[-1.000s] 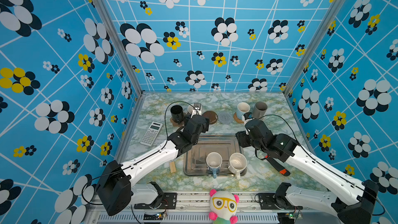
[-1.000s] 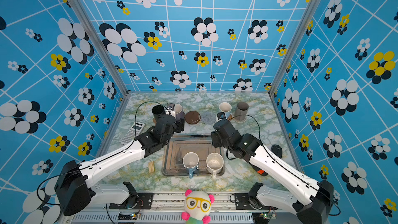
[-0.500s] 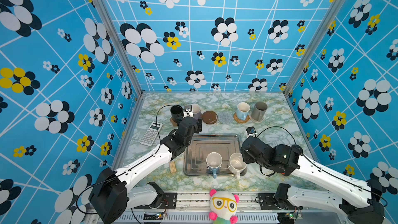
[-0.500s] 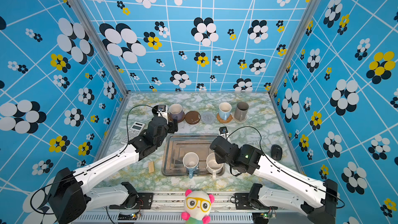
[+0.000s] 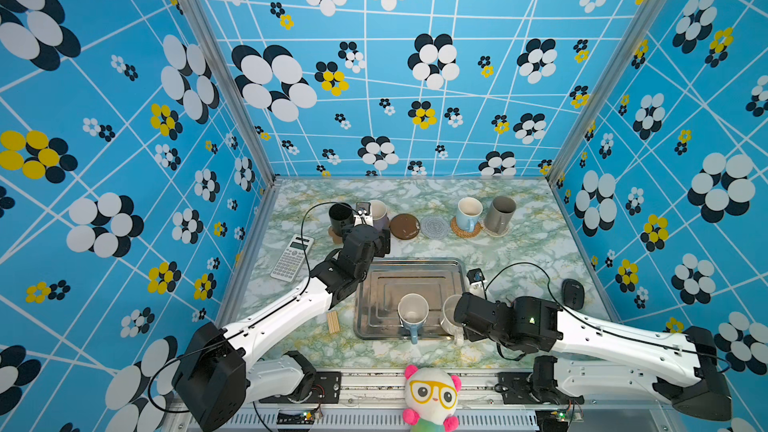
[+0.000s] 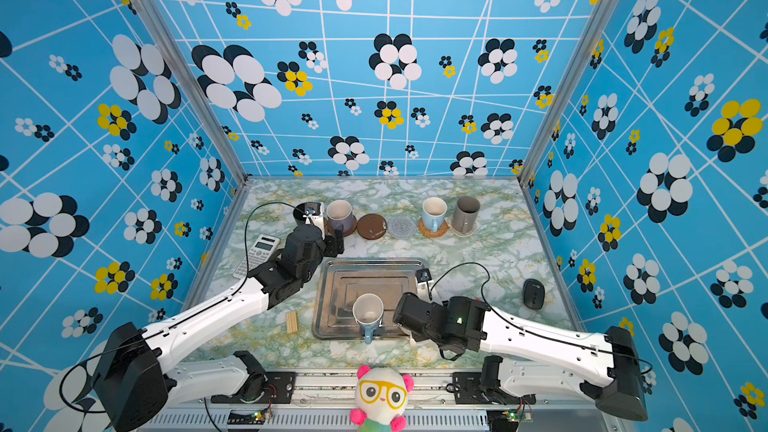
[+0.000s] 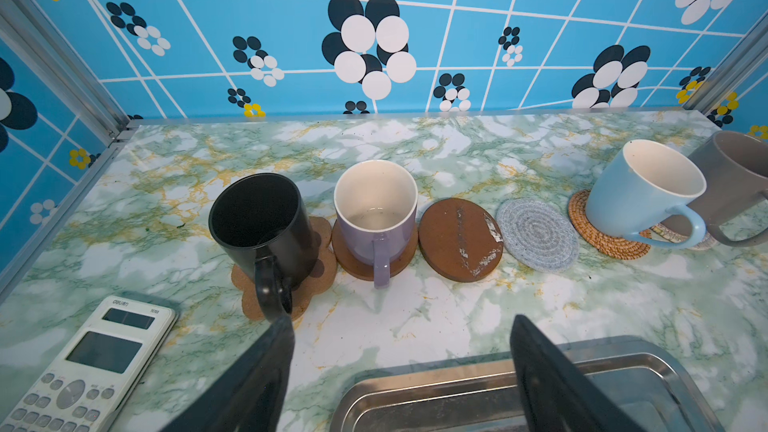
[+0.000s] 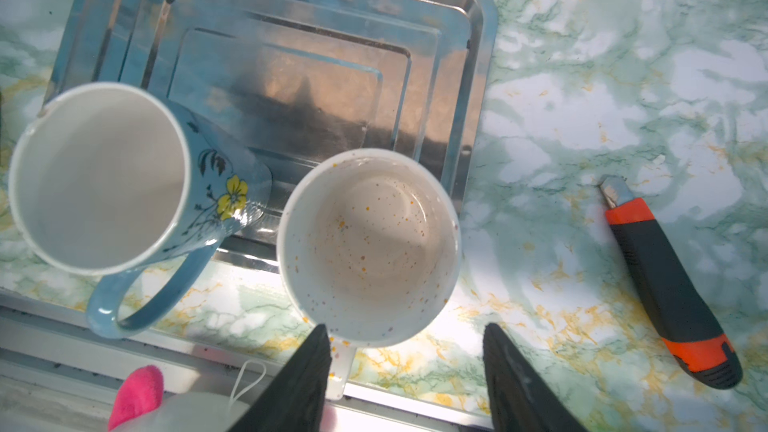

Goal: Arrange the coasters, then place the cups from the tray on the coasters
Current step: 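Lower the right gripper over the speckled white mug in the tray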

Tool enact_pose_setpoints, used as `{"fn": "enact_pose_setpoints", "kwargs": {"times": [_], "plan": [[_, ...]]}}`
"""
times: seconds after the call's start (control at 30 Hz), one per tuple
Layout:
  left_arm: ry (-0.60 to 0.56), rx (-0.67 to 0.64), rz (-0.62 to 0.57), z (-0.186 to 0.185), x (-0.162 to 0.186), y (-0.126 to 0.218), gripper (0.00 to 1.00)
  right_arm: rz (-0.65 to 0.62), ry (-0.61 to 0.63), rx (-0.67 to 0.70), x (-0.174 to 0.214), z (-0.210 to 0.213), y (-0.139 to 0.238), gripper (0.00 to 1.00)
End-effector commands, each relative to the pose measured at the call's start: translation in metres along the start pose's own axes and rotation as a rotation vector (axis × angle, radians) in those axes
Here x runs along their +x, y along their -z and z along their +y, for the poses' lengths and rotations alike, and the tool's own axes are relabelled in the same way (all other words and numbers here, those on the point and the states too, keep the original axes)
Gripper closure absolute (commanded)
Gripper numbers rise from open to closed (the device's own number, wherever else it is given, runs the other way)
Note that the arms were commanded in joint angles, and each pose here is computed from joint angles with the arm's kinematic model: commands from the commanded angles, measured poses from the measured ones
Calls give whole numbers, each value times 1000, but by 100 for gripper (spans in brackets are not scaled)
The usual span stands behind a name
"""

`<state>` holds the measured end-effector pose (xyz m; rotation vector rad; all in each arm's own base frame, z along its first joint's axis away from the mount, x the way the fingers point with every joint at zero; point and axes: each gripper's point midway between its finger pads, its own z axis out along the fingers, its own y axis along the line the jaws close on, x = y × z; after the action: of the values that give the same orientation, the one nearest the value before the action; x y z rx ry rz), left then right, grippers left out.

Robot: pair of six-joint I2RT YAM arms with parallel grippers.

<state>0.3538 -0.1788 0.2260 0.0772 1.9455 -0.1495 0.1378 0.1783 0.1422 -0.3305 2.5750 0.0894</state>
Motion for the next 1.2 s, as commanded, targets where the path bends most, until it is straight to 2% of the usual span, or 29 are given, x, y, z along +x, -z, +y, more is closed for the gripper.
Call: {"fn": "enact_pose_setpoints", "kwargs": {"times": [0.0, 0.5, 1.17], "plan": [[13, 4, 10, -1, 1, -5, 18, -12, -31, 1, 4, -1, 0, 39], [11, 8, 27, -4, 8, -14, 17, -4, -12, -104, 28, 23, -4, 38], [53, 10, 43, 4, 15, -21, 17, 33, -99, -95, 50, 24, -27, 37]]}}
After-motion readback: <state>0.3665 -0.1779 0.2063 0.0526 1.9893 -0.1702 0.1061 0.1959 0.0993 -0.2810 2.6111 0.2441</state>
